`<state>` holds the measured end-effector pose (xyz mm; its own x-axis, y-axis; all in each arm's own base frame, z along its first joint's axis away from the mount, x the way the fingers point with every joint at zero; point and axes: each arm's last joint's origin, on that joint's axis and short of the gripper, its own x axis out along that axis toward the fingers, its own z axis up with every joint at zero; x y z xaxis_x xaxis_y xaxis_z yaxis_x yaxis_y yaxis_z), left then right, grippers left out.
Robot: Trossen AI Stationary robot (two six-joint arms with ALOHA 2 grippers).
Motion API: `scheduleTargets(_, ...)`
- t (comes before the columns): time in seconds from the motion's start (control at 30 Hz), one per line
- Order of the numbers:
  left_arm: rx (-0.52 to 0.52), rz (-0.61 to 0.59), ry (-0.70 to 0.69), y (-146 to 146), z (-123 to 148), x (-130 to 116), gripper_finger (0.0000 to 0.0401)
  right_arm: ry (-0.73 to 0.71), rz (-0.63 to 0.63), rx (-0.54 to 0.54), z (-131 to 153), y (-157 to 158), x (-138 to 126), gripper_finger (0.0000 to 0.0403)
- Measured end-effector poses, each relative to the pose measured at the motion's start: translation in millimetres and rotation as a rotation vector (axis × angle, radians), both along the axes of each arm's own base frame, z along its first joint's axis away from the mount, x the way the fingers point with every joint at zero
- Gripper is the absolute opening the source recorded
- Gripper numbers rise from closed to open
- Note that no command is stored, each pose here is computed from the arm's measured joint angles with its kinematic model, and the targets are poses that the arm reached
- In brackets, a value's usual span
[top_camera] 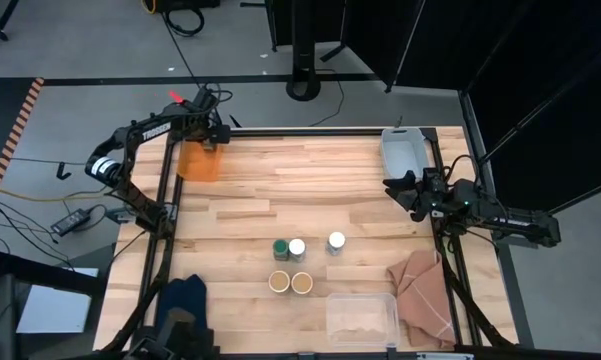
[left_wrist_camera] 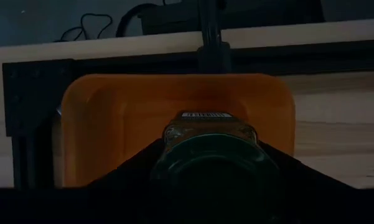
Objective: Sort spices by type
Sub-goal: Put the left green seasoning bottle into the orange bin
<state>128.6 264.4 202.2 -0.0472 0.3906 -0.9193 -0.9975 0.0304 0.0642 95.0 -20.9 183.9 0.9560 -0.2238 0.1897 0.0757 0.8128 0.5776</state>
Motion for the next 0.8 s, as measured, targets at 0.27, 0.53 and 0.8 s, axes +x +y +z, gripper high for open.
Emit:
scheduleTargets(0.27, 0.006, -0.010, -0.009, 1.0, -1.1, 0.8, 0.0270, 0.004, -0.003, -0.016, 0.0, 0.0, 0.0, 0.0229)
scheduleTargets(0.53, -0.014, -0.032, -0.023, 0.1, -1.5, 1.2, 0.0307, 0.006, -0.005, -0.025, 0.0, 0.0, 0.0, 0.0228)
scheduleTargets(0.8, -0.012, -0.054, -0.019, 0.3, 13.8, 1.4, 0.0310, 0.015, -0.008, -0.041, -0.5, 0.0, 0.1, 0.0227)
